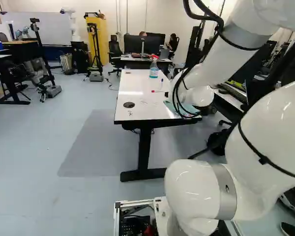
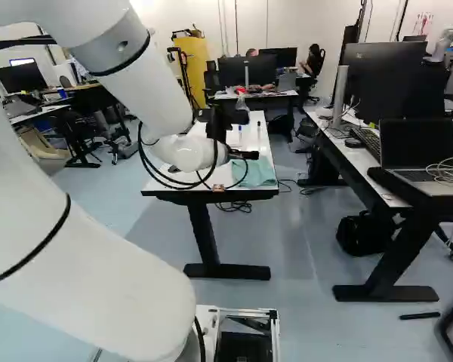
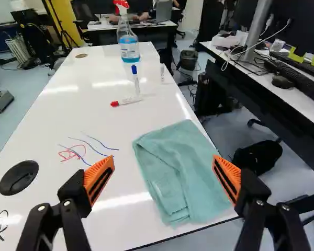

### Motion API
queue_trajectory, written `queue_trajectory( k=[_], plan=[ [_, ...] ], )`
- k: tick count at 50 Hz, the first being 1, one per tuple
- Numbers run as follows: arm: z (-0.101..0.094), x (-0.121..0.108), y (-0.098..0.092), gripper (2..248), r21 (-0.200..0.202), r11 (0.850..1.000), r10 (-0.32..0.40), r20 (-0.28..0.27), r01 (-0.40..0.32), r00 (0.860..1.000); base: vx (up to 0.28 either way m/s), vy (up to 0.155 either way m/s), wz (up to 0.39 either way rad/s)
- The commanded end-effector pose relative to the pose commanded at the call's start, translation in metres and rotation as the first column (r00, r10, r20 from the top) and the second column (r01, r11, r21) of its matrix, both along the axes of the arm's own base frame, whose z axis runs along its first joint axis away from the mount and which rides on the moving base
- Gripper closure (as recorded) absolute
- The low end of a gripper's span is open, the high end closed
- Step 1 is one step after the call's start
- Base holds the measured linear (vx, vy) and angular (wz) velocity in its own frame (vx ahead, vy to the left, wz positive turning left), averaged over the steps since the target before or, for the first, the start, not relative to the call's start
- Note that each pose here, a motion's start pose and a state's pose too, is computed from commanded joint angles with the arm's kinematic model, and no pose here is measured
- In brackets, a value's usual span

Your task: Clean the table with the green towel

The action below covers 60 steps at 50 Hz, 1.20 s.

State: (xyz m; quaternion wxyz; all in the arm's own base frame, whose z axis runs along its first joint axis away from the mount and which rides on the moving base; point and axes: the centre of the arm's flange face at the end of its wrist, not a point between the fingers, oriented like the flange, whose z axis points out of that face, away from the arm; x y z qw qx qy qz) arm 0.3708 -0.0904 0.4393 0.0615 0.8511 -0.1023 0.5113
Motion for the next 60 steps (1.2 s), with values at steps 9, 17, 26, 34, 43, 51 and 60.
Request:
queue_trajectory(
  k=[9,17,26,34,43,51,60],
  plan=[
    [0.006,0.010,-0.011,3,0.009,1.000,-0.020,-0.038,0.020,0.999,0.000,0.000,0.000],
    [0.011,0.019,-0.020,3,0.018,0.999,-0.036,-0.073,0.038,0.997,0.000,0.000,0.000],
    [0.016,0.029,-0.031,3,0.028,0.998,-0.053,-0.114,0.057,0.992,0.000,0.000,0.000],
    [0.021,0.038,-0.037,3,0.039,0.997,-0.060,-0.159,0.067,0.985,0.000,0.000,0.000],
    [0.026,0.049,-0.040,3,0.055,0.996,-0.055,-0.225,0.069,0.973,0.000,0.000,0.000],
    [0.029,0.057,-0.043,3,0.069,0.995,-0.050,-0.282,0.072,0.958,0.000,0.000,0.000],
    [0.034,0.067,-0.047,3,0.084,0.993,-0.045,-0.346,0.079,0.937,0.000,0.000,0.000]
  ],
)
